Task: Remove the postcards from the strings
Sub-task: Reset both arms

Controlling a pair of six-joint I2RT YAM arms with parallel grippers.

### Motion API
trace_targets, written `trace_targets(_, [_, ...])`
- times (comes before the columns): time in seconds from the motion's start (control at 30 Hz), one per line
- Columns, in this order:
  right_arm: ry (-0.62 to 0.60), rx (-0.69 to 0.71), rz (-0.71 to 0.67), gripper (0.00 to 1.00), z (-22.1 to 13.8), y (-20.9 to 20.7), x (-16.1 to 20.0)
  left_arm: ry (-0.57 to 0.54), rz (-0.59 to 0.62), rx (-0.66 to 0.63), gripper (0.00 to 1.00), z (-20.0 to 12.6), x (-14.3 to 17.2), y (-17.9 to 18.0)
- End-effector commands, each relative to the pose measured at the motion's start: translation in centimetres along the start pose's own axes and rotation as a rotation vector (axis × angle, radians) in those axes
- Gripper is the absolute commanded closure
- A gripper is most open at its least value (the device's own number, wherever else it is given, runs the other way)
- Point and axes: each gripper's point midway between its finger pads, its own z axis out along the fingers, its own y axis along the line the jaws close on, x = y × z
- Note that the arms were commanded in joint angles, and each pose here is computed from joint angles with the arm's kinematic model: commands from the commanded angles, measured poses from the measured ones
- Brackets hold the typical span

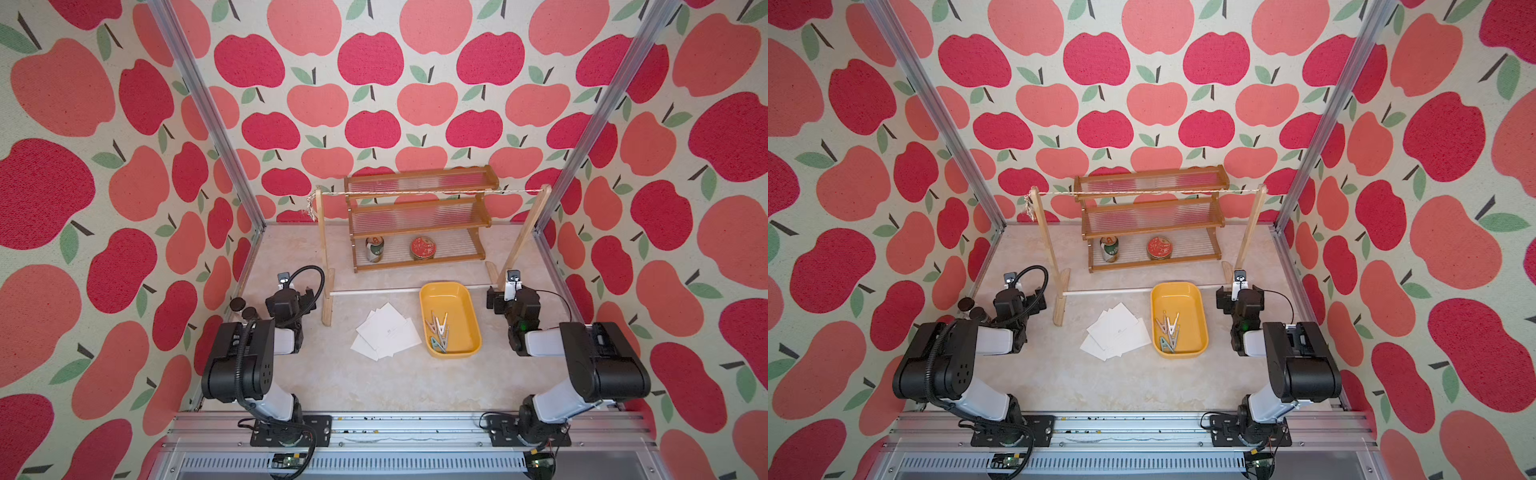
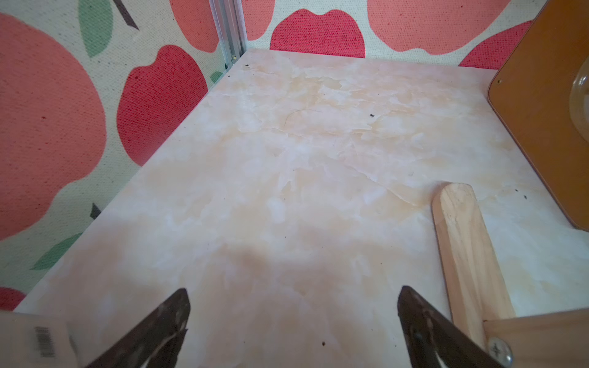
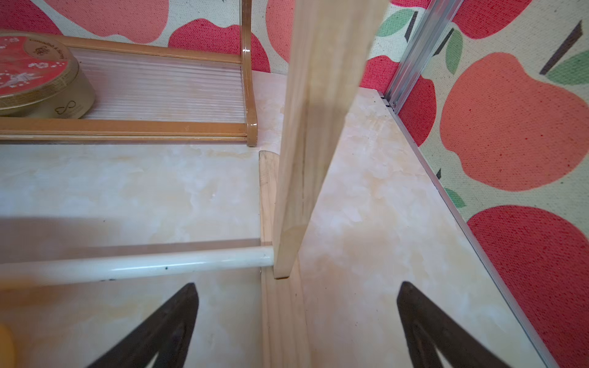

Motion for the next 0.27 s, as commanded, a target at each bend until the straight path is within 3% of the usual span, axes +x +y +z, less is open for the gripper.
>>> trace_targets(0.0, [-0.012, -0.005, 0.029, 0.01, 0.2, -0.2, -0.8, -0.031, -0.021, 0.022, 0.01, 0.2, -1.4, -0.2])
trace_targets(0.1, [-0.013, -0.005, 0.029, 0.01, 0.2, -0.2, -0.8, -0.010, 0.002, 0.130, 0.01, 0.2, -1.2, -1.6])
trace_targets(0.23, [-0.013, -0.007, 0.028, 0.01, 0.2, -0.2, -0.9, -0.018, 0.008, 0.130, 0.01, 0.1, -1.3, -1.7])
